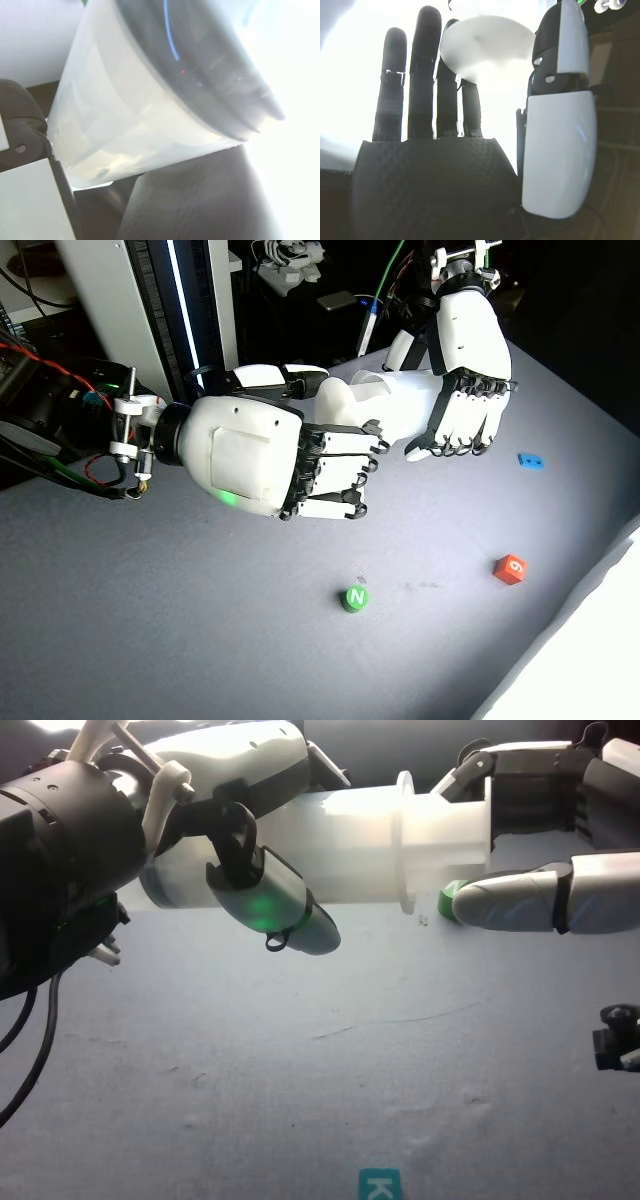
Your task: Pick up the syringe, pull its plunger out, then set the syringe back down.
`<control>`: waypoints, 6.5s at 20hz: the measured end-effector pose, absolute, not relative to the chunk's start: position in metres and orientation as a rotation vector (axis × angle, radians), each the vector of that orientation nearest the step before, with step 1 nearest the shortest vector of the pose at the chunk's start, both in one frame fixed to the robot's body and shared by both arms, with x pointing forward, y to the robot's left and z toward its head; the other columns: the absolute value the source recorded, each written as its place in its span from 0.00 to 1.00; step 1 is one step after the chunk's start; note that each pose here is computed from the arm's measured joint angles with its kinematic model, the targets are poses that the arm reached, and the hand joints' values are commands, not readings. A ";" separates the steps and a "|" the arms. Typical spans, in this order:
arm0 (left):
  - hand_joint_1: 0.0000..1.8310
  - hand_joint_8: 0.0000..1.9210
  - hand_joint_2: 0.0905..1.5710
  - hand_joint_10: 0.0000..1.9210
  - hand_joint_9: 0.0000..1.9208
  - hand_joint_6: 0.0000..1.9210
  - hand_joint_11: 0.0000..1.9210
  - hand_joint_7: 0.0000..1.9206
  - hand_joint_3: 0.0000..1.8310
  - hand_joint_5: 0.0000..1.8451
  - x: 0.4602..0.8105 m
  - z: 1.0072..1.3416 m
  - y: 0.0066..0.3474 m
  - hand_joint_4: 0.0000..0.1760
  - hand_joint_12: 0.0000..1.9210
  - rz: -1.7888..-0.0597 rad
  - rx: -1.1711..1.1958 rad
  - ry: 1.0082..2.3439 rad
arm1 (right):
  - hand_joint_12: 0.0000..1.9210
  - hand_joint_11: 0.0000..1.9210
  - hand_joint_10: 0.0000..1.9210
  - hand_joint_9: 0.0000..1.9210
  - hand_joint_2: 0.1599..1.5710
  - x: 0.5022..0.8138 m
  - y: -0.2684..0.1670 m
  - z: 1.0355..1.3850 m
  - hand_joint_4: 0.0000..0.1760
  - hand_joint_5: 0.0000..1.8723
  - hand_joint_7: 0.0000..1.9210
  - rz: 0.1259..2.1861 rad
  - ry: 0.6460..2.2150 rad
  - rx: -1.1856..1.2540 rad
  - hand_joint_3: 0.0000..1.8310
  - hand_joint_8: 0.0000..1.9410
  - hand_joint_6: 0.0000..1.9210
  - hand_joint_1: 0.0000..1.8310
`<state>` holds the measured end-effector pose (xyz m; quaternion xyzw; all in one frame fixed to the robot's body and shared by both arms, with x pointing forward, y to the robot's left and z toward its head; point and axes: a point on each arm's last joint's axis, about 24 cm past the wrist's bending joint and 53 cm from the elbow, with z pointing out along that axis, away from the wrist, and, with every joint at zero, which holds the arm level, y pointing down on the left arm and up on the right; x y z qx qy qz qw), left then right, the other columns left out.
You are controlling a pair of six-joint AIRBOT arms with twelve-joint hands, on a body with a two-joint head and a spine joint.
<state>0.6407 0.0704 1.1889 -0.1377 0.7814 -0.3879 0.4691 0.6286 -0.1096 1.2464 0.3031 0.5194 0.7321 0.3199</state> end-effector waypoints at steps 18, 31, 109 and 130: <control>0.74 0.74 0.75 0.76 0.36 0.48 0.24 0.40 0.00 0.49 0.642 1.190 0.073 0.00 0.70 -0.940 -0.346 1.908 | 0.69 0.15 0.51 0.40 0.68 0.627 -0.131 1.260 0.00 0.51 0.52 1.883 1.340 0.770 0.00 0.61 0.44 0.68; 0.67 0.75 0.72 0.59 0.38 0.41 0.25 0.42 0.00 0.55 0.643 1.193 0.073 0.00 0.72 -0.949 -0.355 1.900 | 0.73 0.16 0.53 0.39 0.69 0.623 -0.162 1.273 0.00 0.50 0.51 1.830 1.305 0.737 0.00 0.62 0.47 0.68; 0.68 0.74 0.73 0.64 0.36 0.44 0.26 0.41 0.00 0.53 0.648 1.184 0.086 0.00 0.69 -0.836 -0.293 1.909 | 0.26 0.00 0.00 0.11 0.60 0.617 -0.232 1.273 0.00 0.10 0.13 1.705 1.187 0.845 0.00 0.00 0.00 0.45; 0.68 0.75 0.72 0.57 0.38 0.39 0.26 0.42 0.00 0.56 0.654 1.121 0.110 0.00 0.69 -0.697 -0.139 1.987 | 0.00 0.00 0.00 0.00 0.57 0.620 -0.219 1.236 0.00 0.00 0.00 1.693 1.292 0.913 0.00 0.00 0.00 0.38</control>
